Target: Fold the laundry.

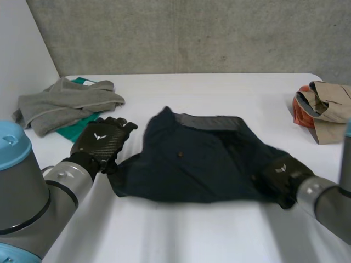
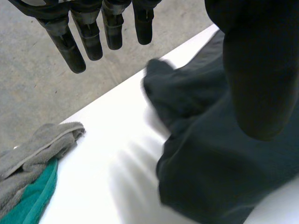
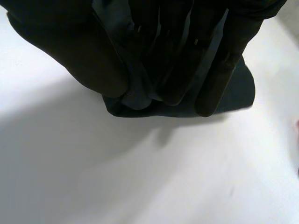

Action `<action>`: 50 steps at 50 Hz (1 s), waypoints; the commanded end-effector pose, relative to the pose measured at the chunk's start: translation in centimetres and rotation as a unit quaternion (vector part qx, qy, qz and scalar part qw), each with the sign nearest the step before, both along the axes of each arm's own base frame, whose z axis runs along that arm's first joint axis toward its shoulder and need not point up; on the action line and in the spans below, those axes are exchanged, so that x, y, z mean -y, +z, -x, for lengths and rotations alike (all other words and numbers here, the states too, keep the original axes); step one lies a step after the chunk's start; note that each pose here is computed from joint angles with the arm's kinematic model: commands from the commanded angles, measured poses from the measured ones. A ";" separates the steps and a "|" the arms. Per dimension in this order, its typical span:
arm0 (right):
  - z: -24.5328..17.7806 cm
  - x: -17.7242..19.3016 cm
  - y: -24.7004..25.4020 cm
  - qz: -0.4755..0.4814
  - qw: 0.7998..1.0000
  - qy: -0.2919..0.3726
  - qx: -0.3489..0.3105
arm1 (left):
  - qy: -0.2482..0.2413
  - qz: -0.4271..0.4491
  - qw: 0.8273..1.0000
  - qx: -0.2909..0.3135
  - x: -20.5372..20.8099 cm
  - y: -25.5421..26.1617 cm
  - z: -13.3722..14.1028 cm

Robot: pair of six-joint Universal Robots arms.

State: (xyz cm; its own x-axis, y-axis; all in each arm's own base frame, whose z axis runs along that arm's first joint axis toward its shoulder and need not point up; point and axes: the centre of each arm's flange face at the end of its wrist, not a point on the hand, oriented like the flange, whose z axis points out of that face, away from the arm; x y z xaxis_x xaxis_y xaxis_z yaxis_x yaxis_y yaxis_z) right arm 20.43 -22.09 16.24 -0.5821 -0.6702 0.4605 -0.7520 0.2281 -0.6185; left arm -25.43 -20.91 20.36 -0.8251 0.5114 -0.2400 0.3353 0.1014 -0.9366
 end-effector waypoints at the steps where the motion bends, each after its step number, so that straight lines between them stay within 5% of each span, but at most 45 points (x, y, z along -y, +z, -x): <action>1: 2.5 -3.4 2.2 -0.066 0.996 0.031 -0.047 | 0.016 -0.008 1.000 -0.012 0.3 0.0 -0.8; 13: 1.5 0.1 11.7 0.106 0.993 0.024 0.043 | 0.028 -0.018 0.999 -0.013 0.2 0.2 -1.4; 22: -3.6 0.6 14.3 0.166 0.976 0.134 0.048 | 0.040 -0.052 0.998 -0.019 -0.4 0.8 -2.2; 33: -14.2 5.5 8.7 0.219 0.933 0.266 0.102 | 0.043 -0.161 0.985 -0.050 0.7 -0.4 -1.6; 50: -19.4 10.0 -2.5 0.183 0.937 0.280 0.097 | 0.045 -0.226 0.973 0.019 5.2 -5.2 0.5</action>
State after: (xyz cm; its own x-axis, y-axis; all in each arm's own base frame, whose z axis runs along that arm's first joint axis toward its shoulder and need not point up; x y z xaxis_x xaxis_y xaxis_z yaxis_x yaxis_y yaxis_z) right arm 39.46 -30.85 15.92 -0.2740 -0.7173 0.6406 -0.5402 -0.4363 -0.7196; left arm -25.20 -25.03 16.37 -0.8739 0.4862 -0.0043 0.3015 0.5349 -0.7893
